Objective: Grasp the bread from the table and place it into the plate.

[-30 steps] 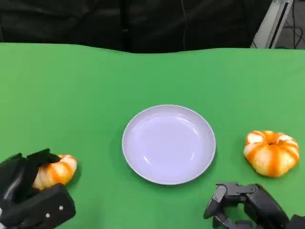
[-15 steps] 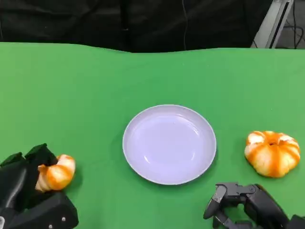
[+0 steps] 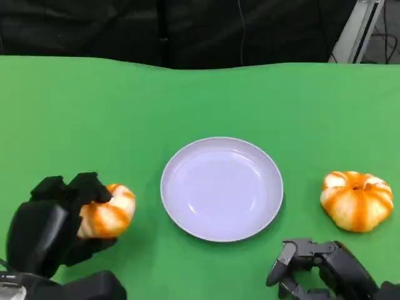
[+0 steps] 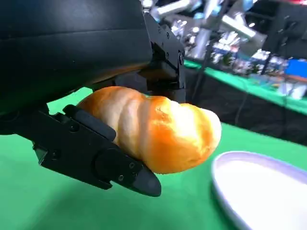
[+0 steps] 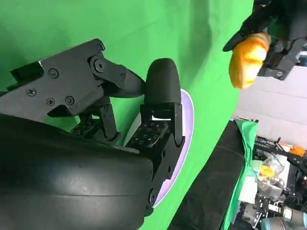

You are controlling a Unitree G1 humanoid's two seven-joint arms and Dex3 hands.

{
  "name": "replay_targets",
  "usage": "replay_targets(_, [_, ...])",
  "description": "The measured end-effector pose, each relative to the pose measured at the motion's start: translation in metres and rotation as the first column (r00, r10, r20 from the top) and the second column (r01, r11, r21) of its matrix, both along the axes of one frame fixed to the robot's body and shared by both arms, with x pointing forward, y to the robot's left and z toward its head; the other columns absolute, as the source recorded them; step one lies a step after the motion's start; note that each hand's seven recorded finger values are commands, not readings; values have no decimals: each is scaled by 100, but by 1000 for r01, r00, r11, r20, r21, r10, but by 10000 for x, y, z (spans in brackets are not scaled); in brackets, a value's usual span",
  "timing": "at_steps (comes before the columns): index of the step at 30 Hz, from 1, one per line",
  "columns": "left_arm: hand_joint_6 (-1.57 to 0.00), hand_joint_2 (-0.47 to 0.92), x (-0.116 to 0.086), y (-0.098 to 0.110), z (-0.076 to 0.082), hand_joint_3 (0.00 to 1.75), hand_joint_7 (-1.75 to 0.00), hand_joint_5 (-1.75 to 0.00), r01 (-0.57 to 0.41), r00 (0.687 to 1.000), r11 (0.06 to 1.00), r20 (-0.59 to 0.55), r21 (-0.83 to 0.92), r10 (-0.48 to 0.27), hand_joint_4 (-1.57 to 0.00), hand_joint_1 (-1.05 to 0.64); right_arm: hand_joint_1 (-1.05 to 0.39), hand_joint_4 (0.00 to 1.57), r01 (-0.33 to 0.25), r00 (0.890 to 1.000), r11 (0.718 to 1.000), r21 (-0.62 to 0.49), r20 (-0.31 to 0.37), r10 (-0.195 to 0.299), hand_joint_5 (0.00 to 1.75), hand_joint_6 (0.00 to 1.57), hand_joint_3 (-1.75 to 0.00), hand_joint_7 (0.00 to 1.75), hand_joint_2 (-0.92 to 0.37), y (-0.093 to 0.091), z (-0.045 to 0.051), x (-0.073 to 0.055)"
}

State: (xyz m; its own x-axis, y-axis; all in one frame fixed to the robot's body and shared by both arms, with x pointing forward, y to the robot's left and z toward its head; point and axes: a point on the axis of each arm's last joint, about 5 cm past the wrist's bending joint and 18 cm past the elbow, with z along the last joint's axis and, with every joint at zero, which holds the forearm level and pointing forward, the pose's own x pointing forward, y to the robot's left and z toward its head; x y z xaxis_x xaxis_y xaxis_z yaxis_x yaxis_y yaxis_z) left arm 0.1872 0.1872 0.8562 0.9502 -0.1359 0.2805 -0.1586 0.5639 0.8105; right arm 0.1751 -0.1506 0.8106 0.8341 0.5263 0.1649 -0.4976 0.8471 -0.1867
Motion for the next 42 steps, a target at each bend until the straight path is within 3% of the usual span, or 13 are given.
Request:
replay_targets(7, [-51, 82, 12, -79, 65, 0, -169, -175, 31, 999, 1000, 18, 0, -31, -60, -7, -14, 84, 4, 1000, 1000, 0, 0, -4, 142, 86, -84, 109, -67, 5, -2, -4])
replay_targets(11, [-50, 82, 87, -304, 181, 0, -170, -175, 96, 993, 994, 73, -53, -93, -60, -7, -14, 83, -5, 1000, 1000, 5, 2, 5, 143, 85, -85, 110, -66, 33, 1, -3])
replay_targets(14, [-50, 82, 124, -349, 237, 0, -170, -175, 111, 989, 992, 104, -62, -104, -60, -7, -14, 83, -7, 1000, 1000, 5, 1, 7, 143, 85, -86, 111, -66, 37, -1, -7])
replay_targets(23, [-52, 82, 374, -653, 356, 0, -165, -175, 253, 966, 963, 90, -98, -244, -58, -7, -14, 82, 1, 1000, 1000, -4, 5, -1, 146, 85, -89, 111, -64, 48, 1, -7])
replay_targets(42, [-59, 82, 675, -1083, 268, 0, -145, -174, 412, 901, 901, -90, -136, -425, -53, -10, -13, 82, -2, 1000, 1000, -9, 7, 2, 144, 89, -89, 105, -65, 77, -2, -12])
